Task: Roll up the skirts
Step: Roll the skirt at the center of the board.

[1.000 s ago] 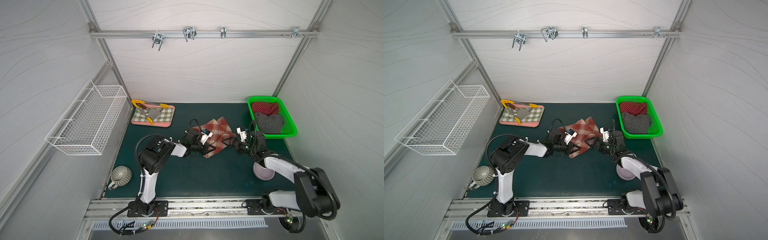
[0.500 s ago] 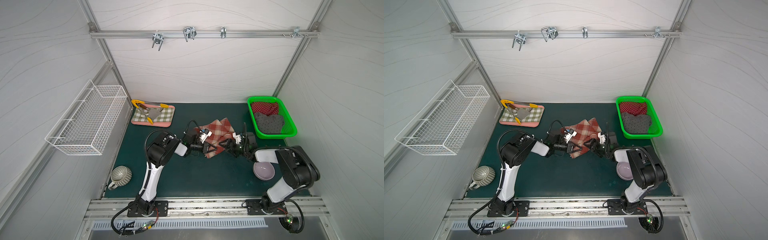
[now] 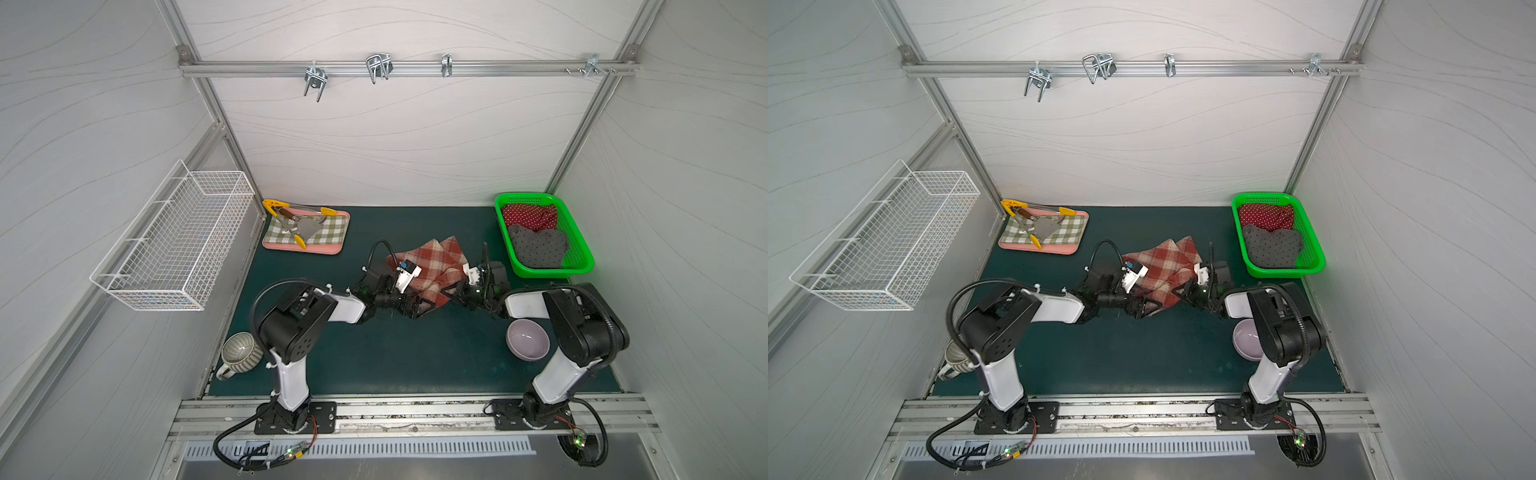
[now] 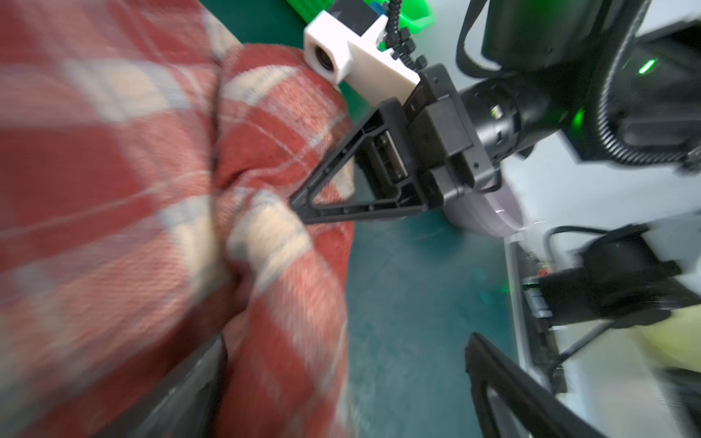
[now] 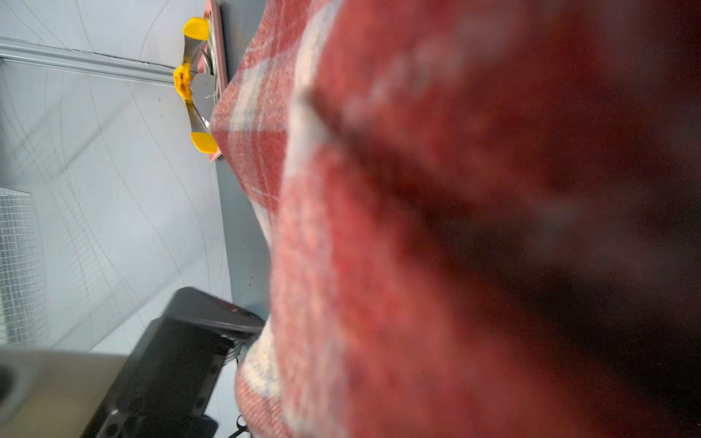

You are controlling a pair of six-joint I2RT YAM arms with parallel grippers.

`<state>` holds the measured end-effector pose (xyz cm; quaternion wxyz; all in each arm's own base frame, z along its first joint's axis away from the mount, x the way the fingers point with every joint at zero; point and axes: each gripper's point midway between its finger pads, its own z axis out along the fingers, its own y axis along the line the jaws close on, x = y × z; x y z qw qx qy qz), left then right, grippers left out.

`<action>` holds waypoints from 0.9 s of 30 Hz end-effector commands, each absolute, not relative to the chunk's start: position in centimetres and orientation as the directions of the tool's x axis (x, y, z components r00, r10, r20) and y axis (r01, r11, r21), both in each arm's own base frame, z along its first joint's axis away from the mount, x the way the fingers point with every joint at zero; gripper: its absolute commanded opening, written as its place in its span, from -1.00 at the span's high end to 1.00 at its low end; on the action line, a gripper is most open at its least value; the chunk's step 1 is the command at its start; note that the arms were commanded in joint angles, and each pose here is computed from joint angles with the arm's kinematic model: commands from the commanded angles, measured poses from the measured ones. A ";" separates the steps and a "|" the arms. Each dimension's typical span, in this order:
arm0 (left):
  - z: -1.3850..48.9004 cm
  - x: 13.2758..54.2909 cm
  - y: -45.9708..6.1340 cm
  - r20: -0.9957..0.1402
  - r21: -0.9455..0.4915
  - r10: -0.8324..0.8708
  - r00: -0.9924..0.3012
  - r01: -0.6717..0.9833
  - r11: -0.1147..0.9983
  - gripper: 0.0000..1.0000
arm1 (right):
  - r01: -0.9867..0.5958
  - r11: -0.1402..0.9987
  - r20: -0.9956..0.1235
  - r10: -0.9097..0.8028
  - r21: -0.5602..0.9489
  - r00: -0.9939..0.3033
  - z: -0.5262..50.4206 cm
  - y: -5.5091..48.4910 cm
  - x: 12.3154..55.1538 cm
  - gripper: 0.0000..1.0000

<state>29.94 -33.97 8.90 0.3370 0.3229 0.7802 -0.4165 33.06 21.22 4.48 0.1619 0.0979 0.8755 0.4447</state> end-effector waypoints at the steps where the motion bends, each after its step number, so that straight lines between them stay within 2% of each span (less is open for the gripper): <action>1: 10.6 29.8 -33.0 -0.869 0.095 0.454 -0.196 0.835 0.542 -0.97 | 0.070 0.630 -0.153 0.293 0.773 -0.944 4.0 20.2 31.8 0.82; 4: 11.4 27.0 -34.4 -0.777 0.439 0.620 0.106 0.797 0.414 -0.97 | 0.046 0.632 -0.162 0.268 0.773 -0.950 5.0 20.3 31.6 0.82; 6: 11.0 25.6 -35.4 -0.693 0.581 0.681 0.234 0.741 0.337 -0.97 | 0.039 0.626 -0.164 0.264 0.779 -0.951 5.5 20.4 31.6 0.82; 8: 10.6 24.9 -36.1 -0.653 0.634 0.701 0.287 0.714 0.298 -0.97 | 0.034 0.617 -0.162 0.259 0.787 -0.952 5.8 20.5 31.4 0.82; 13: 8.3 25.1 -36.7 -0.602 0.666 0.739 0.303 0.701 0.254 -0.97 | 0.027 0.586 -0.152 0.254 0.810 -0.955 6.6 20.8 30.9 0.82; 23: 6.1 27.2 -37.9 -0.543 0.725 0.783 0.303 0.640 0.256 -0.93 | 0.025 0.543 -0.130 0.245 0.839 -0.961 7.3 20.9 28.5 0.82; 25: 5.8 27.5 -38.3 -0.556 0.721 0.774 0.301 0.638 0.270 -0.86 | 0.033 0.548 -0.120 0.242 0.836 -0.963 6.8 20.8 28.0 0.82; 26: 5.8 27.5 -38.5 -0.570 0.713 0.766 0.297 0.642 0.281 -0.77 | 0.039 0.548 -0.111 0.239 0.835 -0.965 6.5 20.8 27.7 0.82; 27: 5.8 27.5 -38.7 -0.581 0.707 0.759 0.294 0.644 0.292 -0.43 | 0.045 0.545 -0.101 0.236 0.837 -0.967 6.1 20.8 27.4 0.82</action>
